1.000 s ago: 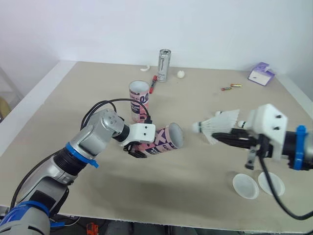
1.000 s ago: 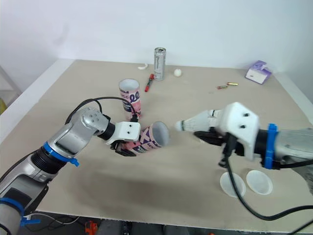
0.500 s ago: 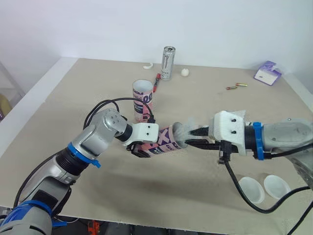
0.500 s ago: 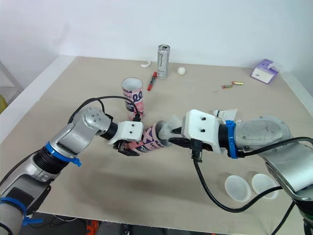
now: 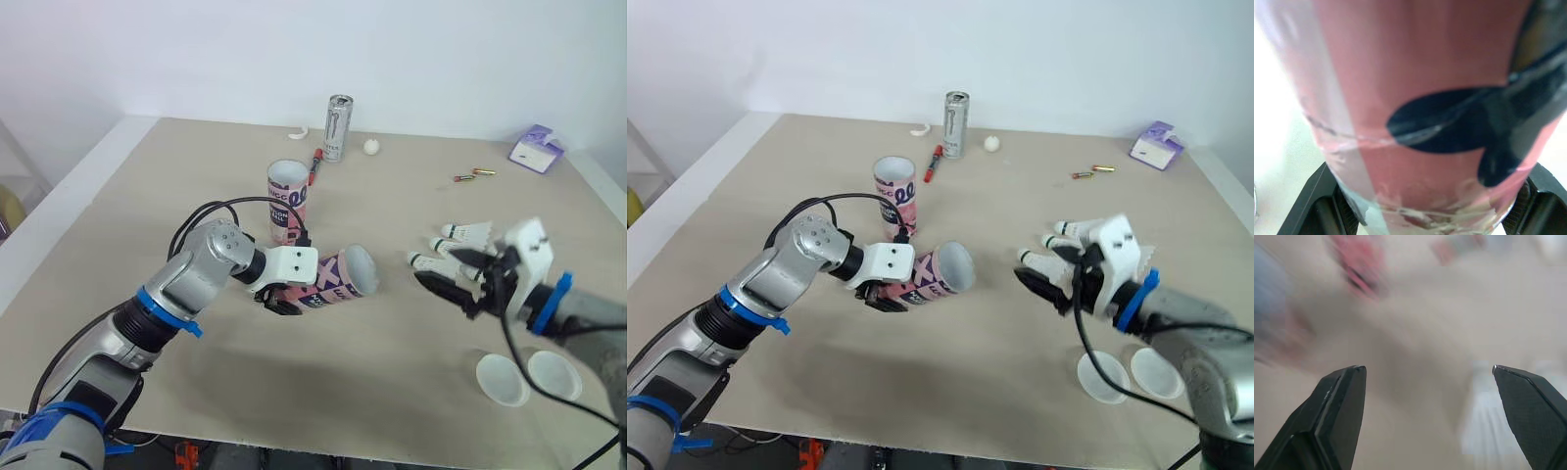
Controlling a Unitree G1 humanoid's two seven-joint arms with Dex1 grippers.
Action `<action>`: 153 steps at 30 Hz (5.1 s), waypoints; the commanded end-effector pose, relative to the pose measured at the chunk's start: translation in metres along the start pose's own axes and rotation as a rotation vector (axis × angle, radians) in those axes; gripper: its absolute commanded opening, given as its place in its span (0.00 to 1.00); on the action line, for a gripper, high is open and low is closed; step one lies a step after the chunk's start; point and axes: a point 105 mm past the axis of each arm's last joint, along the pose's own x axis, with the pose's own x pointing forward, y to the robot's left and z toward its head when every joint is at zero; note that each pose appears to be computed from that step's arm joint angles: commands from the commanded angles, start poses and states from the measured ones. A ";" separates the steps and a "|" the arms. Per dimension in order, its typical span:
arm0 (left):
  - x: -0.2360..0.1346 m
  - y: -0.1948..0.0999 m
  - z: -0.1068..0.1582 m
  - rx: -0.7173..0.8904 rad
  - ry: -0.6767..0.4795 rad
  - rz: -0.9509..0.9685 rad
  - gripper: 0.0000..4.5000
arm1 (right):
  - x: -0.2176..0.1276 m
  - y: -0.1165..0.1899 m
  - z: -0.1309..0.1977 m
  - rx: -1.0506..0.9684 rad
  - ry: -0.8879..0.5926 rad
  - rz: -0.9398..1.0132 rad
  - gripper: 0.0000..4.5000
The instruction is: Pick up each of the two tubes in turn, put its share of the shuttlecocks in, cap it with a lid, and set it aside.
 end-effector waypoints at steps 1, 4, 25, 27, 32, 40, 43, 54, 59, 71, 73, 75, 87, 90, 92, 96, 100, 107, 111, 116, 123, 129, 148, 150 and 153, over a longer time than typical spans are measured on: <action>0.005 0.000 -0.012 -0.036 0.040 0.006 0.67 | 0.006 -0.006 0.004 -0.016 -0.066 -0.093 0.99; 0.005 0.001 -0.012 -0.036 0.040 0.007 0.67 | 0.011 -0.007 0.001 0.021 -0.083 -0.115 0.99; 0.005 0.003 -0.013 -0.046 0.041 0.029 0.67 | 0.061 -0.009 -0.003 0.250 -0.137 -0.108 0.60; 0.005 0.003 -0.014 -0.048 0.043 0.030 0.67 | 0.065 -0.008 0.000 0.260 -0.147 -0.107 0.35; 0.005 0.003 -0.015 -0.050 0.044 0.033 0.67 | 0.067 -0.006 0.001 0.255 -0.149 -0.108 0.01; 0.005 0.005 -0.015 -0.051 0.045 0.033 0.67 | 0.043 0.018 0.059 0.043 -0.271 0.035 0.01; 0.006 0.005 -0.016 -0.050 0.047 0.032 0.67 | 0.012 0.033 0.098 -0.265 -0.296 0.143 0.01; 0.010 0.004 -0.014 -0.062 0.036 0.017 0.67 | -0.036 0.089 0.106 -0.973 -0.135 0.561 0.01; 0.012 0.007 -0.013 -0.067 0.037 0.027 0.67 | -0.025 0.099 0.094 -0.997 -0.135 0.599 0.01; 0.011 0.006 -0.014 -0.068 0.040 0.033 0.67 | -0.011 0.102 0.098 -0.998 -0.180 0.602 0.46; 0.011 0.006 -0.013 -0.068 0.039 0.031 0.67 | -0.015 0.099 0.107 -0.907 -0.225 0.575 0.62; 0.011 0.006 -0.013 -0.066 0.041 0.031 0.67 | -0.020 0.089 0.117 -0.780 -0.280 0.521 0.78; 0.012 0.006 -0.011 -0.054 0.037 0.026 0.67 | -0.060 -0.060 0.063 -0.127 -0.285 -0.159 0.98; 0.012 0.007 -0.012 -0.054 0.038 0.029 0.67 | -0.068 -0.084 0.038 -0.061 -0.250 -0.275 0.98; 0.011 0.007 -0.012 -0.054 0.038 0.030 0.67 | -0.070 -0.091 0.022 -0.020 -0.223 -0.293 0.98; 0.011 0.007 -0.012 -0.053 0.040 0.033 0.67 | -0.067 -0.095 -0.007 0.072 -0.166 -0.288 0.98; 0.011 0.008 -0.012 -0.052 0.040 0.034 0.67 | -0.059 -0.091 -0.020 0.100 -0.145 -0.264 0.98; 0.011 0.007 -0.013 -0.055 0.039 0.034 0.67 | -0.044 -0.085 -0.028 0.145 -0.130 -0.223 0.98; 0.010 0.006 -0.013 -0.059 0.040 0.035 0.67 | -0.035 -0.085 -0.033 0.177 -0.117 -0.206 0.98; 0.009 0.006 -0.014 -0.064 0.042 0.039 0.67 | -0.025 -0.083 -0.035 0.200 -0.108 -0.186 0.98; 0.010 0.006 -0.014 -0.068 0.042 0.044 0.67 | -0.018 -0.085 -0.036 0.221 -0.109 -0.198 0.87; 0.010 0.006 -0.013 -0.071 0.039 0.046 0.67 | -0.018 -0.086 -0.037 0.242 -0.106 -0.220 0.28; 0.011 0.008 -0.014 -0.057 0.041 0.039 0.67 | -0.065 0.003 0.100 -0.606 0.002 0.101 0.03; 0.012 0.008 -0.013 -0.054 0.040 0.037 0.67 | -0.060 0.029 0.111 -0.723 -0.003 0.211 0.03; 0.014 0.008 -0.012 -0.051 0.034 0.032 0.67 | -0.049 0.063 0.113 -0.903 -0.016 0.351 0.03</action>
